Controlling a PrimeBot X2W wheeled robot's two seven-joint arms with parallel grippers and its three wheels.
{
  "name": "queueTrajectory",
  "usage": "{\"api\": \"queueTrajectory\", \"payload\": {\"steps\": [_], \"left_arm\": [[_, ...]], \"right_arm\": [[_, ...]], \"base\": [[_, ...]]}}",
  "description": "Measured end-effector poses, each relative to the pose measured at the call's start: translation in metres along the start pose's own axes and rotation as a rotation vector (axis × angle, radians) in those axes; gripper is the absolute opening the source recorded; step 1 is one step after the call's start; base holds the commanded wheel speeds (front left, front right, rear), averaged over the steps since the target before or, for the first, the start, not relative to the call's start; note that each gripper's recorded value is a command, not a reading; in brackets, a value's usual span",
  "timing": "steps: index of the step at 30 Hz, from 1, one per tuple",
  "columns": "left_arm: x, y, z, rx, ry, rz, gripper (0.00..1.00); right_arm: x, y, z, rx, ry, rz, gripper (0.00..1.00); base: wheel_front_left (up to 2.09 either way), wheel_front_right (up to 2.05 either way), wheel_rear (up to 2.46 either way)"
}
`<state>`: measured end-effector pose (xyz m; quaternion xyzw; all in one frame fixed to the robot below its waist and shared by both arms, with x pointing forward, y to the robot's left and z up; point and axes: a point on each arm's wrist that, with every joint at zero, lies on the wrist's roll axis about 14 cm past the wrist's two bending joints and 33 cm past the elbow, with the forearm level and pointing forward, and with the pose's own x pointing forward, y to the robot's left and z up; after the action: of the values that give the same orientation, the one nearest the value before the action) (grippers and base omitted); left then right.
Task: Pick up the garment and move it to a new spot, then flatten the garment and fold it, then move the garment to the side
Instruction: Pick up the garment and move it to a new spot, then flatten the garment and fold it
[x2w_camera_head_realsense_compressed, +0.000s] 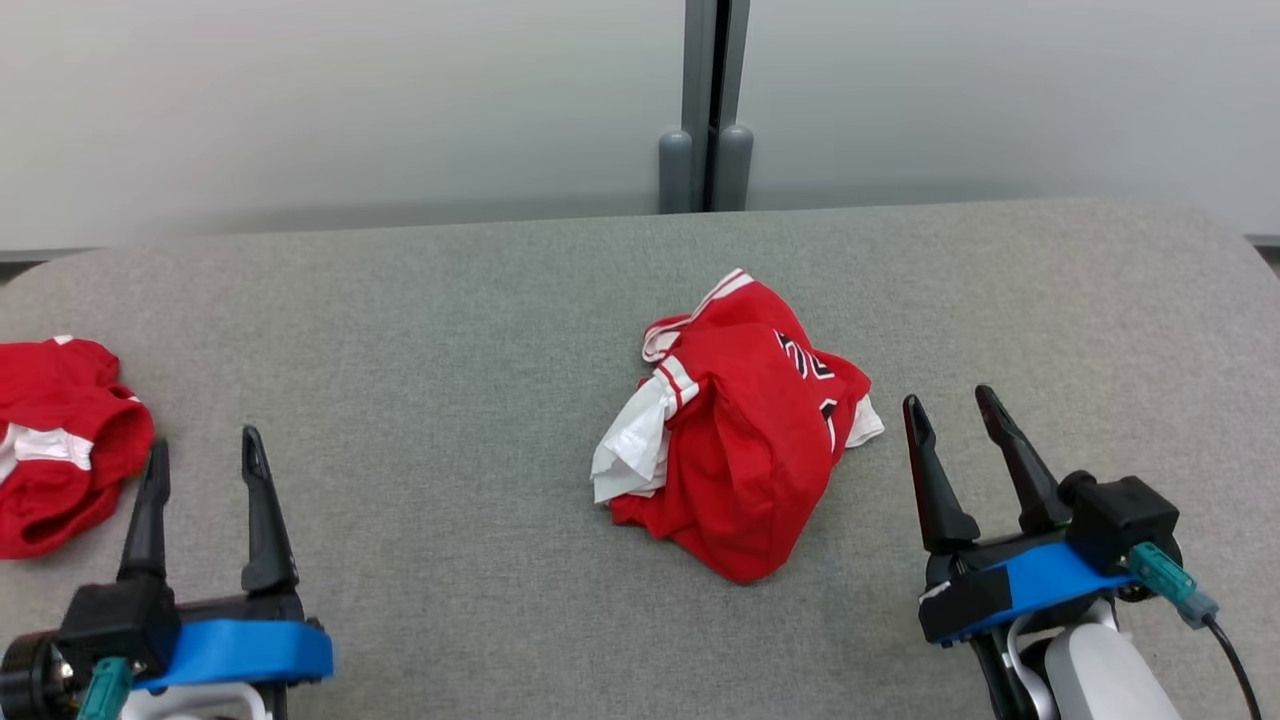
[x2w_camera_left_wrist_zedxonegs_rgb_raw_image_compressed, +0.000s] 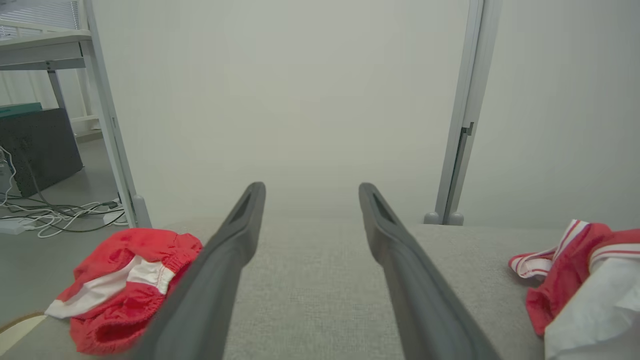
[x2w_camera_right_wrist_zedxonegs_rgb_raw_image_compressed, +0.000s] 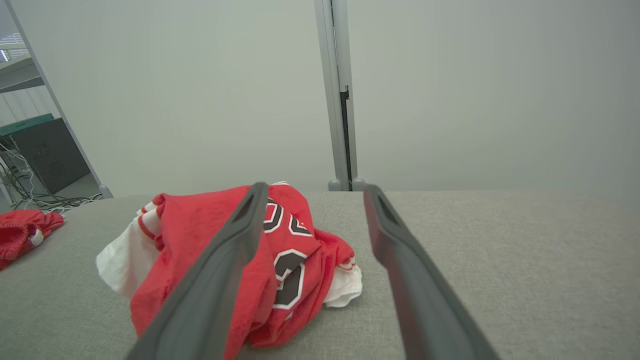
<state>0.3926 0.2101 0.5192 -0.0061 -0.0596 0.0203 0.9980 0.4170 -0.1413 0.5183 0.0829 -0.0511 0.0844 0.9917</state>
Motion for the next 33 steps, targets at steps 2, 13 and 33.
{"api": "queueTrajectory", "payload": {"steps": [2, 13, 33], "left_arm": [[-0.008, 0.005, -0.005, 0.000, 0.018, 0.017, 1.00], [-0.034, 0.015, -0.018, -0.017, 0.069, 0.042, 1.00], [-0.036, 0.005, -0.034, -0.025, 0.118, -0.004, 1.00]], "right_arm": [[-0.003, 0.001, -0.001, 0.001, 0.006, 0.002, 1.00], [-0.021, 0.004, -0.015, -0.003, 0.055, -0.001, 1.00], [-0.031, -0.003, -0.023, 0.004, 0.084, -0.026, 1.00]], "base": [[0.00, 0.00, 0.00], [0.00, 0.00, 0.00], [0.00, 0.00, 0.00]]}}
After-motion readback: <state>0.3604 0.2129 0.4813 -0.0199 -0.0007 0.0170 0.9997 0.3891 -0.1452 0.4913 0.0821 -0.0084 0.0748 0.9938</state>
